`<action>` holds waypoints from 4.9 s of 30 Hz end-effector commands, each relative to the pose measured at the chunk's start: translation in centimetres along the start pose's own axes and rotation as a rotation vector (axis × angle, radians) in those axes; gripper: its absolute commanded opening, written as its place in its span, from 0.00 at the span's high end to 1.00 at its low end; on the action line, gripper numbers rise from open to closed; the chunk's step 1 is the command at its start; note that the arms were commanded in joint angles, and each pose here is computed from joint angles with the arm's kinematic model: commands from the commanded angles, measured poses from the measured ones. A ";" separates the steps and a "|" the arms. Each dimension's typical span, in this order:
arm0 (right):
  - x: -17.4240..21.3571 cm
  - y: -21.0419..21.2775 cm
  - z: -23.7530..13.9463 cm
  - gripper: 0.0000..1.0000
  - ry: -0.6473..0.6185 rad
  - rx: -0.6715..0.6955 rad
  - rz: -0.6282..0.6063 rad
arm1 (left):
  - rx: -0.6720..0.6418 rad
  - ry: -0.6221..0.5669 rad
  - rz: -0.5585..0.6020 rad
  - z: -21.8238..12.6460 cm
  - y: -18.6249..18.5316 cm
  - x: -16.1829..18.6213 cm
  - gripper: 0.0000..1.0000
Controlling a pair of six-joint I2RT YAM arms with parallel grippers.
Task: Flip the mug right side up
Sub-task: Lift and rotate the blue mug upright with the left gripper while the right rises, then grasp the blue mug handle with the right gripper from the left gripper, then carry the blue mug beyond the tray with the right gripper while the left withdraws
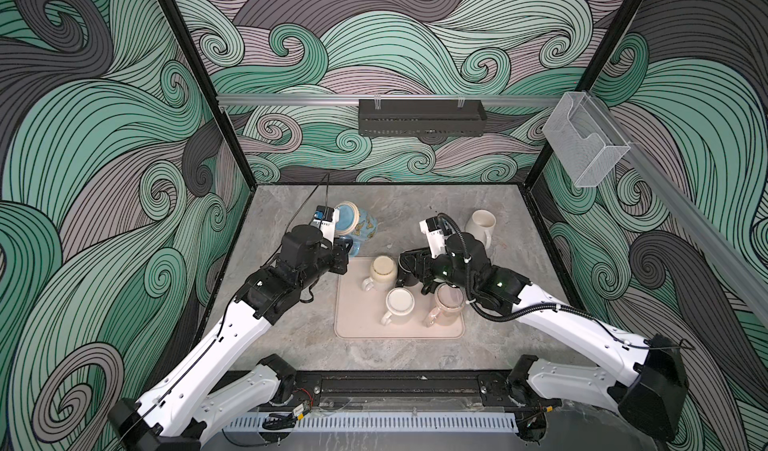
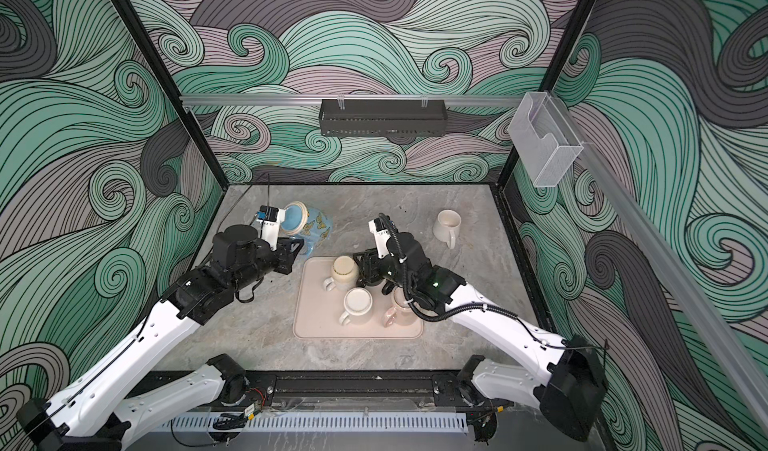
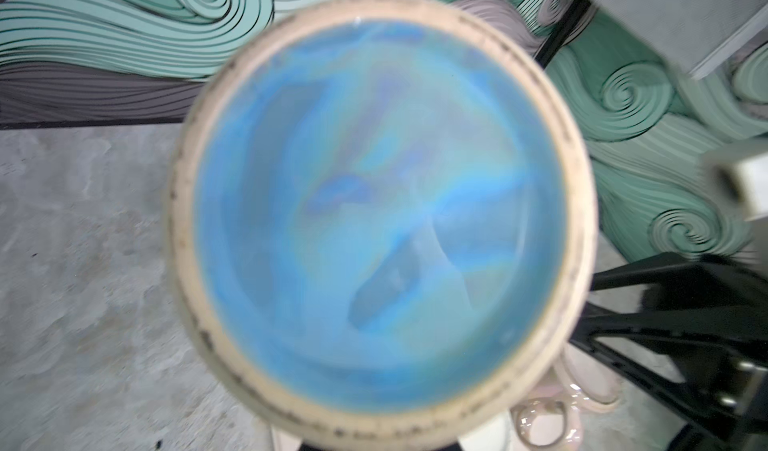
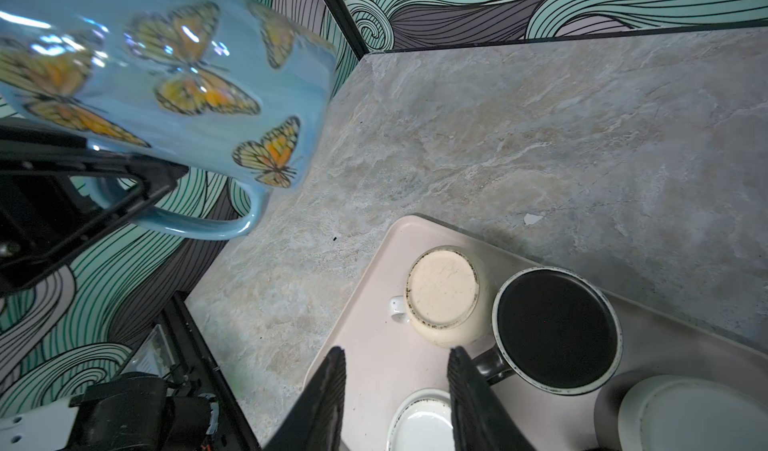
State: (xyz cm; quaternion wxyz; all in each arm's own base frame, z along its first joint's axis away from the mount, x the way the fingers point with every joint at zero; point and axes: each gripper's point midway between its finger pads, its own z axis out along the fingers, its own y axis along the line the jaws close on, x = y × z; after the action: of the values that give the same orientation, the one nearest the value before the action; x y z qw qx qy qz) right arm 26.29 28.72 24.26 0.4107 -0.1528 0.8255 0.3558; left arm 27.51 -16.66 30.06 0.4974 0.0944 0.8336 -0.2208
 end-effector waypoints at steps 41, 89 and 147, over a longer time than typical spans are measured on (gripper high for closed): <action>-10.7 6.9 -4.9 0.39 -0.321 -0.652 0.306 | 1.049 -0.324 -0.567 -2.0 -9.7 -9.9 1.00; -12.5 6.9 -2.4 0.75 -0.329 -0.674 0.339 | 1.005 -0.173 -0.522 0.3 -11.8 -6.2 1.00; -13.3 -7.4 -0.4 1.00 -0.190 0.293 -0.122 | 0.028 0.046 -0.232 3.2 1.5 4.6 0.02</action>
State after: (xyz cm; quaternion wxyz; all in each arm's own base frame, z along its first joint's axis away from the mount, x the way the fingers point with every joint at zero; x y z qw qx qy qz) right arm 36.31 24.54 27.74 0.4536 -0.0966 0.8396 0.2828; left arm 28.27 -17.22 23.77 0.4427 -0.0045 0.8445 -0.3015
